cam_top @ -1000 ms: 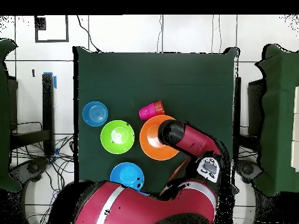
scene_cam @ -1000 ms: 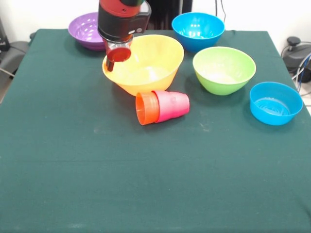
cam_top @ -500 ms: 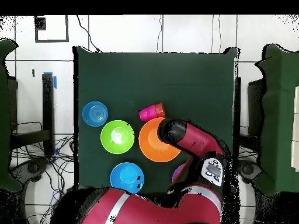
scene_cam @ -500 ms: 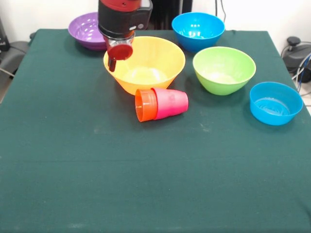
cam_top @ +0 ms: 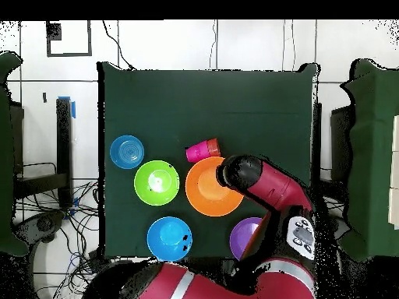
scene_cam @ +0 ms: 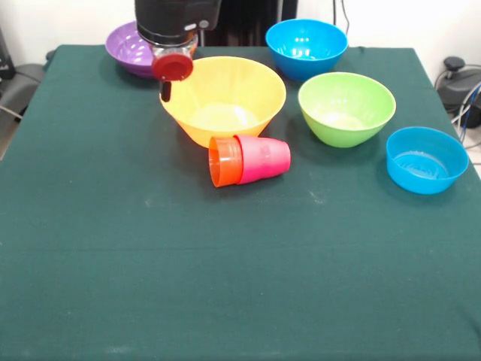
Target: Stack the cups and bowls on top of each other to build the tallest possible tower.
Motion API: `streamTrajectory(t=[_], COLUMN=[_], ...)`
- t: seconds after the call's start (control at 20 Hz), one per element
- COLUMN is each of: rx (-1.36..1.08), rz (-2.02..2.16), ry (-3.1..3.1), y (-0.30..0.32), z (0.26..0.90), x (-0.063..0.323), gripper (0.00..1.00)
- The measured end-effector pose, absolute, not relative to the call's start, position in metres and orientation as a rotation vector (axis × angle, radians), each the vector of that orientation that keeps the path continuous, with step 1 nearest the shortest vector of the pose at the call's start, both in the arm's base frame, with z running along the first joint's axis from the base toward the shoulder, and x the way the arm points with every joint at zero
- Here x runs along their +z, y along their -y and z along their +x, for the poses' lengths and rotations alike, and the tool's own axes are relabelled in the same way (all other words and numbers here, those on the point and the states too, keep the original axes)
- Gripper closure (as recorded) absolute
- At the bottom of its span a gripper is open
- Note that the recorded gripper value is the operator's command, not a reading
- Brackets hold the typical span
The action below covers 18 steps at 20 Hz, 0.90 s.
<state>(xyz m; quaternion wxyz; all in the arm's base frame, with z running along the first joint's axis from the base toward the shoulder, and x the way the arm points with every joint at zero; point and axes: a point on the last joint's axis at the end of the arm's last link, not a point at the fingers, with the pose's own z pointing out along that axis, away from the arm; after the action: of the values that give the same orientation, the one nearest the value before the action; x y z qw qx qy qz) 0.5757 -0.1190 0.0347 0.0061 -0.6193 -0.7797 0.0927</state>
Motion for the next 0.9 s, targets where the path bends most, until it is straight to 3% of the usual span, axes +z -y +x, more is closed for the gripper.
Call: streamTrajectory(t=[0.9], rx=[0.247], rz=[-1.962], ry=[2.425], y=[0.1245], z=[0.5803], x=[0.0402], gripper=[1.0])
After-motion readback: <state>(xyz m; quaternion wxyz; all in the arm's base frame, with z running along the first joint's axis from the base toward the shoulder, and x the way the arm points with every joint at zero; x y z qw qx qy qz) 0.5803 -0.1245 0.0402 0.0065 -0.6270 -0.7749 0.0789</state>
